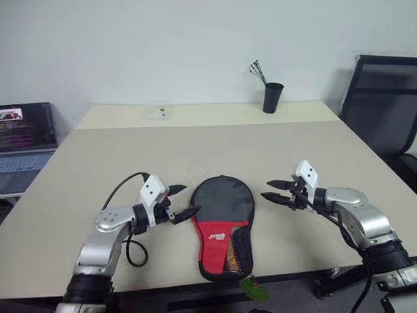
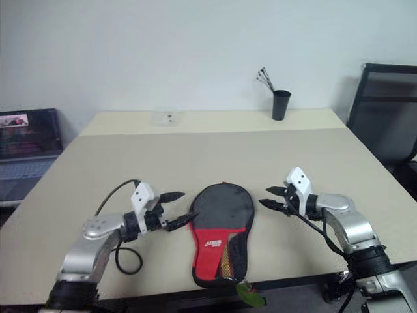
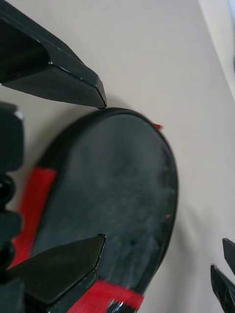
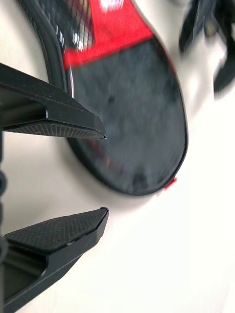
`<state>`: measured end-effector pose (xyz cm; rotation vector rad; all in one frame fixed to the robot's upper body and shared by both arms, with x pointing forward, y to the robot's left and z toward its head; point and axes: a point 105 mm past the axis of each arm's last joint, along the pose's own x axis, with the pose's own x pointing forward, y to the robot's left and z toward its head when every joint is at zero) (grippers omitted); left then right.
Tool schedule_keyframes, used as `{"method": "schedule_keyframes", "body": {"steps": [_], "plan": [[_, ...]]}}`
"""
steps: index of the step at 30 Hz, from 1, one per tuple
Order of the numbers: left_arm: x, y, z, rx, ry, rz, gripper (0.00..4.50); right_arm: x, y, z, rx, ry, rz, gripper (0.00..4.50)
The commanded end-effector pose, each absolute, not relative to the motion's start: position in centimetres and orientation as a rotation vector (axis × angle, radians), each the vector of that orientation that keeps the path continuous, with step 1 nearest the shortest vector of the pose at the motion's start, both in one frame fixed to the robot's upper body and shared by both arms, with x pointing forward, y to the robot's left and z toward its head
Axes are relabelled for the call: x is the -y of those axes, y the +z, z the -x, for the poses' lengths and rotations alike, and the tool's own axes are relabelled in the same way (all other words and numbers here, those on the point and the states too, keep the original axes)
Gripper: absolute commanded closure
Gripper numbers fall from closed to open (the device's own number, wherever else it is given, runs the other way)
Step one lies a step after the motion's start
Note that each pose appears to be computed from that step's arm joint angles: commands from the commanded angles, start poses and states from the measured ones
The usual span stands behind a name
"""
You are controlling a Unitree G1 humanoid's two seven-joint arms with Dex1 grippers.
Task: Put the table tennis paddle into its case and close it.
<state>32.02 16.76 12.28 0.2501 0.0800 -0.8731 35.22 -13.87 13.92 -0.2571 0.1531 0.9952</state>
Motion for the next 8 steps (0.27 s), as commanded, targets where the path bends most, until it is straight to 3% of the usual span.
{"method": "schedule_keyframes", "body": {"steps": [1, 8], "plan": [[-17.04, 13.69, -31.06, -0.039, -0.852, -0.259, 0.0, 15.26, 16.2, -35.62, -0.081, 0.977, 0.276, 2.08], [-17.41, 13.17, -30.69, -0.058, -0.801, -0.213, 0.0, 15.82, 16.44, -35.01, -0.104, 0.979, 0.291, 2.08]]}}
